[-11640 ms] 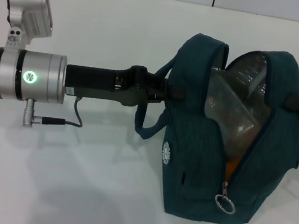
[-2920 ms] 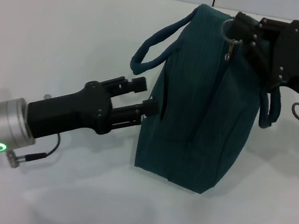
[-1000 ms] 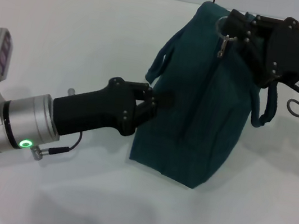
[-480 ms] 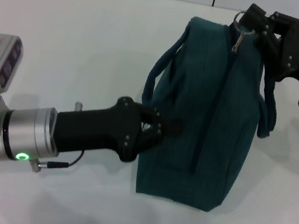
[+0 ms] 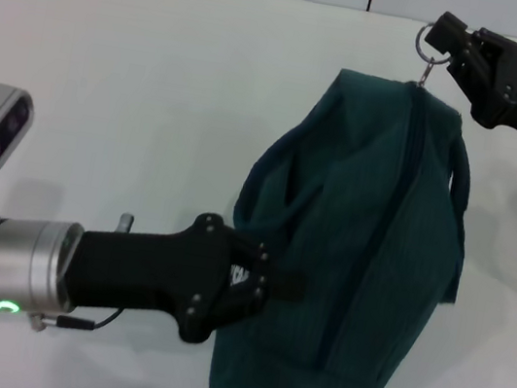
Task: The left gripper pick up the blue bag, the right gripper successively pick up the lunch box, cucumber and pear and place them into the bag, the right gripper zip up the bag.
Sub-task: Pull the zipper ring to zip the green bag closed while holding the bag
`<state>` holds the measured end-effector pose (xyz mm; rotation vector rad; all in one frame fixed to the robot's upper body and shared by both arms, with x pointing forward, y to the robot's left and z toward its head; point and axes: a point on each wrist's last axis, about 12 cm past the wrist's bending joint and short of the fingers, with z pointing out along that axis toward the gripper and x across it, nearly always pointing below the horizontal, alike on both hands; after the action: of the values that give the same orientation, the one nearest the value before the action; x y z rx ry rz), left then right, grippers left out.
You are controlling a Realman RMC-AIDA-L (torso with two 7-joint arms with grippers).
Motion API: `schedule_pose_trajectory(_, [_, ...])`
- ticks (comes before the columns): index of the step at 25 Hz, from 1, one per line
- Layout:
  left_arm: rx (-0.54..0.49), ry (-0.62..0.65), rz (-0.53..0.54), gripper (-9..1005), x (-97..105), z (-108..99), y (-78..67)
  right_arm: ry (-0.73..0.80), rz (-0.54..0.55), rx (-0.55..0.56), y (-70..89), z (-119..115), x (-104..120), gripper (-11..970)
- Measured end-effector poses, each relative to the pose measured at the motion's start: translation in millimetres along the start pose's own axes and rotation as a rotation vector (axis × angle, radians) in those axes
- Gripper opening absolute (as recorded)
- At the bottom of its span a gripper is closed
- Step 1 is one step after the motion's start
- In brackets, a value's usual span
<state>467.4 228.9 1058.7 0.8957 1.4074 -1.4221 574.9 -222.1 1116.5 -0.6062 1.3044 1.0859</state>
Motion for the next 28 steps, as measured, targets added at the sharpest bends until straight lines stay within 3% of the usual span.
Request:
schedule_pose_trajectory(9, [0.022, 0.001, -0.016, 60, 4.2, -9.4, -9.2, 0.065, 0.118, 0.104, -10.6, -2.5, 10.1, 18])
schedule_pose_trajectory(15, [0.004, -0.01, -0.016, 60, 4.9, -11.6, -9.6, 0.05, 0.119, 0.122, -8.2, -13.3, 12.5, 18])
schedule_pose_trajectory(22, [-0.167, -0.053, -0.036, 61, 4.3, -20.3, 4.0, -0.069, 0.109, 0.108, 3.9, -42.6, 5.6, 18])
schedule_pose_trajectory(28, [-0.246, -0.059, -0.039, 82, 3.9, -20.4, 13.6, -0.136, 0.131, 0.1, 15.4, -62.9, 6.9, 18])
